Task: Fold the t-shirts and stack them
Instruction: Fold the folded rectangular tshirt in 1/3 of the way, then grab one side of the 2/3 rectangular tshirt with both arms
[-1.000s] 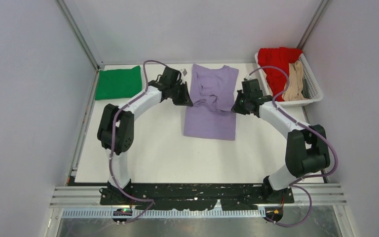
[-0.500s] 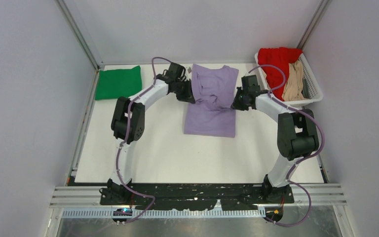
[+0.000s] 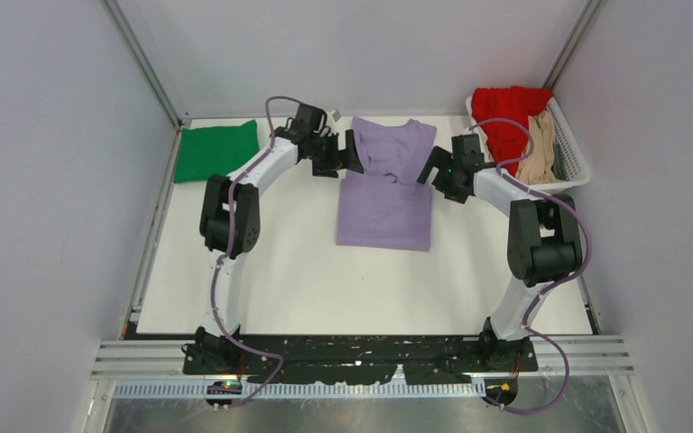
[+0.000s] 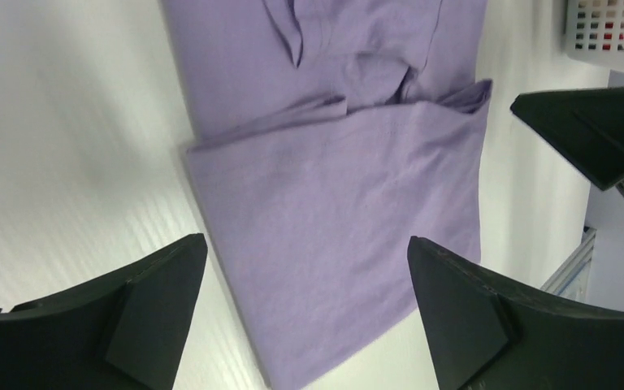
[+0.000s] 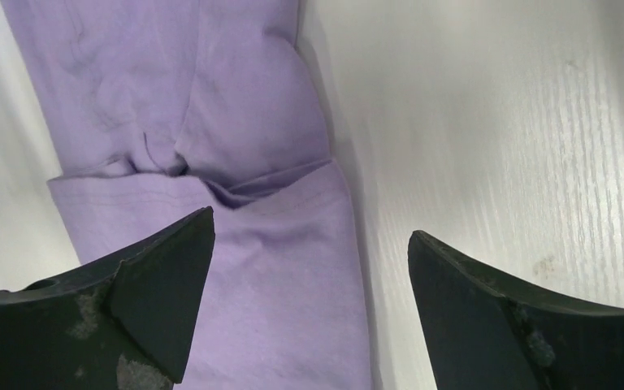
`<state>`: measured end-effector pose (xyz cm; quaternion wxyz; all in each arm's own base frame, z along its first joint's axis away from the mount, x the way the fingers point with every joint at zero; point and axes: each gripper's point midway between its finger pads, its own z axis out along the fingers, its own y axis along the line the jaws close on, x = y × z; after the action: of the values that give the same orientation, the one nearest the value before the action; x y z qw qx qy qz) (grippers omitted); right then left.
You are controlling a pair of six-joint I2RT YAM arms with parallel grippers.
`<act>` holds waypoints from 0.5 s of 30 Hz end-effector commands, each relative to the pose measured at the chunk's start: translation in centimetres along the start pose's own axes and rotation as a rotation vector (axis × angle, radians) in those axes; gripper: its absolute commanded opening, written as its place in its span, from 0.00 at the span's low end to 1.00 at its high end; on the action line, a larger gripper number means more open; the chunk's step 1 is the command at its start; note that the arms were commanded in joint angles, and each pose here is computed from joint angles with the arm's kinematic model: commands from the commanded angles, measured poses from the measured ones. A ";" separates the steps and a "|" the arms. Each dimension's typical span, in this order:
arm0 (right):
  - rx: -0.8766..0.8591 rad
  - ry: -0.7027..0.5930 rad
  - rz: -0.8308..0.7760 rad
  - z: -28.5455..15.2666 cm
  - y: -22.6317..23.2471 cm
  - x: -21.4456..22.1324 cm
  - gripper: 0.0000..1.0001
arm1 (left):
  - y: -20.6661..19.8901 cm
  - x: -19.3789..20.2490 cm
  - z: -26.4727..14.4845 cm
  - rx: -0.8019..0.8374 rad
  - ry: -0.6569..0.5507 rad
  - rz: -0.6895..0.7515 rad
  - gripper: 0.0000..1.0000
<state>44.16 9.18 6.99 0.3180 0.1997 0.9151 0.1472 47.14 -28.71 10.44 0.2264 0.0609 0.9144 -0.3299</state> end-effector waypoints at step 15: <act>-0.161 0.161 -0.069 -7.7 -3.2 12.5 0.99 | 0.0 15.9 -6.6 0.042 0.070 -0.105 1.00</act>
<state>29.58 9.69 3.96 0.2476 0.1602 0.9371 0.1866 30.13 -23.94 7.41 0.1566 0.0353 0.9287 -0.3344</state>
